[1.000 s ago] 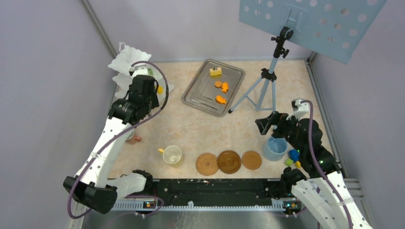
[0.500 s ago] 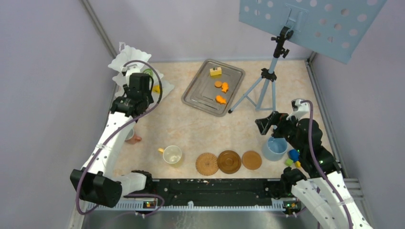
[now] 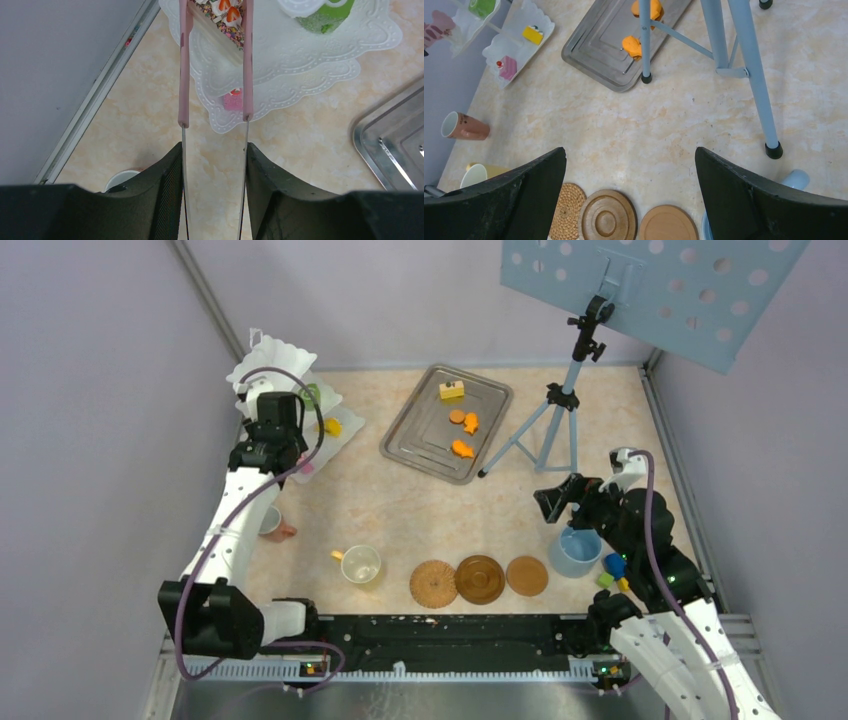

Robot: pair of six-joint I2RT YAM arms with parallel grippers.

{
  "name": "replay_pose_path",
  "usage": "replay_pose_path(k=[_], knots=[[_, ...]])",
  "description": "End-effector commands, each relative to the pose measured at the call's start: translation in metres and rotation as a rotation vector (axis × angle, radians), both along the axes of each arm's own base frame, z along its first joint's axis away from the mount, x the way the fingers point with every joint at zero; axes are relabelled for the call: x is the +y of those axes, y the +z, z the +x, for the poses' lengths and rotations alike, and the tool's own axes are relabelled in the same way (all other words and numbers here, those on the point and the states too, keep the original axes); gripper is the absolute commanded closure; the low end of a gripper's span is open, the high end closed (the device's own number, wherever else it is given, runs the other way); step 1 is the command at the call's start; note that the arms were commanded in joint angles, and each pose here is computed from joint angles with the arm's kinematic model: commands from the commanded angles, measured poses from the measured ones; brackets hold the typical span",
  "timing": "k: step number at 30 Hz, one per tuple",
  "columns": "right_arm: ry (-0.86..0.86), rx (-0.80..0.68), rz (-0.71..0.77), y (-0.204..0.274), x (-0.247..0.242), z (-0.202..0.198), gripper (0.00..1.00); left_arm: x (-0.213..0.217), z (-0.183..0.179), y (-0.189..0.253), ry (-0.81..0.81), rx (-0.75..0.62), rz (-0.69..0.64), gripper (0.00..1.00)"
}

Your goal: Serve the afternoon tea

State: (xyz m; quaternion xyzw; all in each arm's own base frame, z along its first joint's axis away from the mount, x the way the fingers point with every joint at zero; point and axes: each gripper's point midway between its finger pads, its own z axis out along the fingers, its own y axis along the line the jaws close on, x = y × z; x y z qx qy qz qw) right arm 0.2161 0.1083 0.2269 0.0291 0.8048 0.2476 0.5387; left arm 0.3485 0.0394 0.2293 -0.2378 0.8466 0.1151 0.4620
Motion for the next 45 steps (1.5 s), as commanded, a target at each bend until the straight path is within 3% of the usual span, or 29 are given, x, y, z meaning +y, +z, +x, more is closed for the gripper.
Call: replay_pose_path(k=[1, 8, 24, 35, 45], knots=[[0.006, -0.036, 0.009, 0.008, 0.003, 0.003, 0.02, 0.007, 0.013, 0.009, 0.017, -0.068, -0.016, 0.97], [0.005, -0.033, 0.006, 0.007, 0.003, 0.003, 0.02, 0.007, 0.013, 0.010, 0.004, -0.068, -0.013, 0.71], [0.007, -0.031, 0.007, 0.008, 0.003, 0.003, 0.02, -0.002, 0.000, 0.021, -0.053, -0.052, -0.039, 0.36], [0.005, -0.031, 0.007, 0.008, 0.002, 0.003, 0.02, -0.024, -0.010, 0.041, -0.159, -0.084, -0.114, 0.32], [-0.006, -0.032, 0.007, 0.008, 0.001, 0.003, 0.02, -0.072, -0.025, 0.045, -0.350, -0.072, -0.267, 0.38]])
